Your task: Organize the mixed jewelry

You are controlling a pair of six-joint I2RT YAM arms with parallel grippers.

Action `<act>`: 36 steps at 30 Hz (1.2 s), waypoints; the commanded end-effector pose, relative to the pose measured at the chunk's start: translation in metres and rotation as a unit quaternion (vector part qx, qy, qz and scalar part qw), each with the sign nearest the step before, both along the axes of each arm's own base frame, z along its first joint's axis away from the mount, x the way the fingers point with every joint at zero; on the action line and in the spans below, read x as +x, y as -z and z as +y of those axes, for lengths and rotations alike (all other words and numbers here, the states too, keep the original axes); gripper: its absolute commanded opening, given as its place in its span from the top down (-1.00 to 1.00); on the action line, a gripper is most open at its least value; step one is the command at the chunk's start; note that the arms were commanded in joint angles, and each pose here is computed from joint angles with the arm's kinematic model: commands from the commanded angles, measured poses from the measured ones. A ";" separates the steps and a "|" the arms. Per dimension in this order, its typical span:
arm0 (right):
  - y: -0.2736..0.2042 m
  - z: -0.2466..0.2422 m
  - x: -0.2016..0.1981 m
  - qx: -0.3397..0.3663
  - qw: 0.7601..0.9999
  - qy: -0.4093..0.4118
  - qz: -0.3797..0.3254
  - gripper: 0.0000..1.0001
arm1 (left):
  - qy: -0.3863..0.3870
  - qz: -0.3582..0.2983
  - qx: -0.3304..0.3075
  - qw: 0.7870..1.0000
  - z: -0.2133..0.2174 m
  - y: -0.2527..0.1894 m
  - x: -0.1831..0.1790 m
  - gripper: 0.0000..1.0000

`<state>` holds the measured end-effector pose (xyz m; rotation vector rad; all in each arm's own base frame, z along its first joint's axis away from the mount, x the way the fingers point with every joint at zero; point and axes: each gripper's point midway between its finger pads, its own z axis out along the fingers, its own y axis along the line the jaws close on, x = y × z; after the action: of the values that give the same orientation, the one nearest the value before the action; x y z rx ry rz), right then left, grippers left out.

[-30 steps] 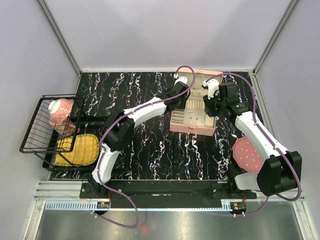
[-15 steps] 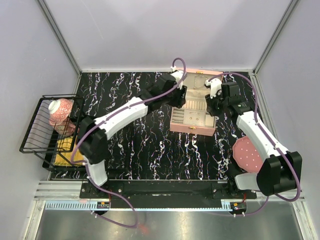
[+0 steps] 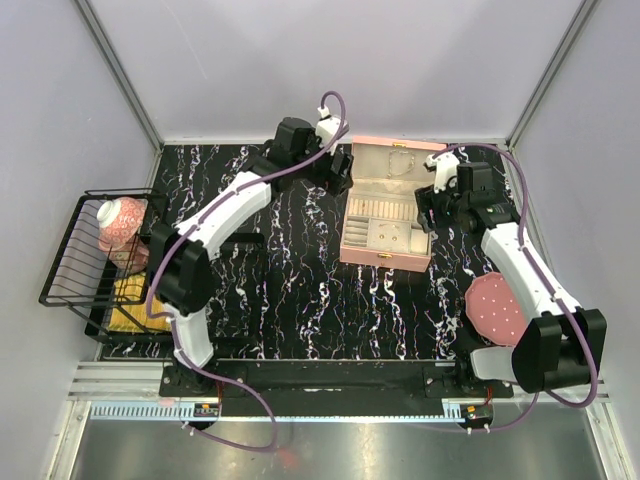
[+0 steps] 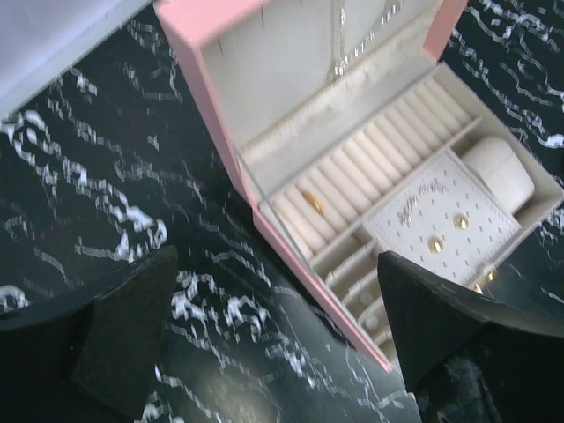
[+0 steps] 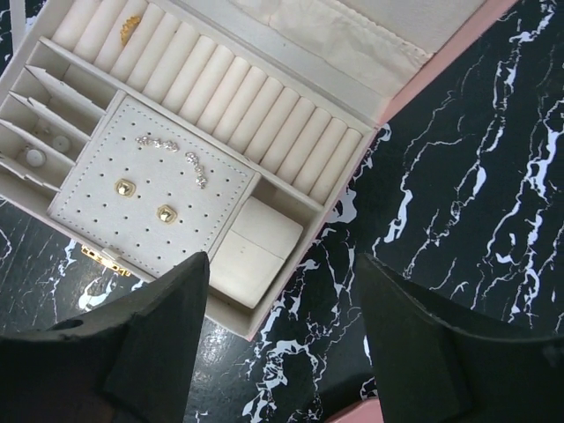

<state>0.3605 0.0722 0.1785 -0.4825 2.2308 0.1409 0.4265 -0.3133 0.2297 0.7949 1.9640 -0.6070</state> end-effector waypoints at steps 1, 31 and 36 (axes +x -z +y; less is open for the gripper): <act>-0.037 -0.007 0.007 0.007 0.999 0.010 -0.052 -0.52 | 0.064 -0.061 -0.052 0.995 -0.019 -0.041 0.038 -0.98; -0.036 -0.025 -0.017 0.001 0.999 0.024 -0.040 -0.56 | 0.207 -0.004 -0.226 0.952 -0.030 -0.079 -0.039 -0.98; -0.045 -0.027 -0.026 -0.003 0.998 0.026 -0.051 -0.56 | 0.154 0.004 -0.172 0.973 -0.023 -0.056 -0.049 -0.98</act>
<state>0.3400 0.0483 0.2072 -0.4231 2.1925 0.0994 0.3821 -0.3420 0.2809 0.8768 1.6840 -1.2615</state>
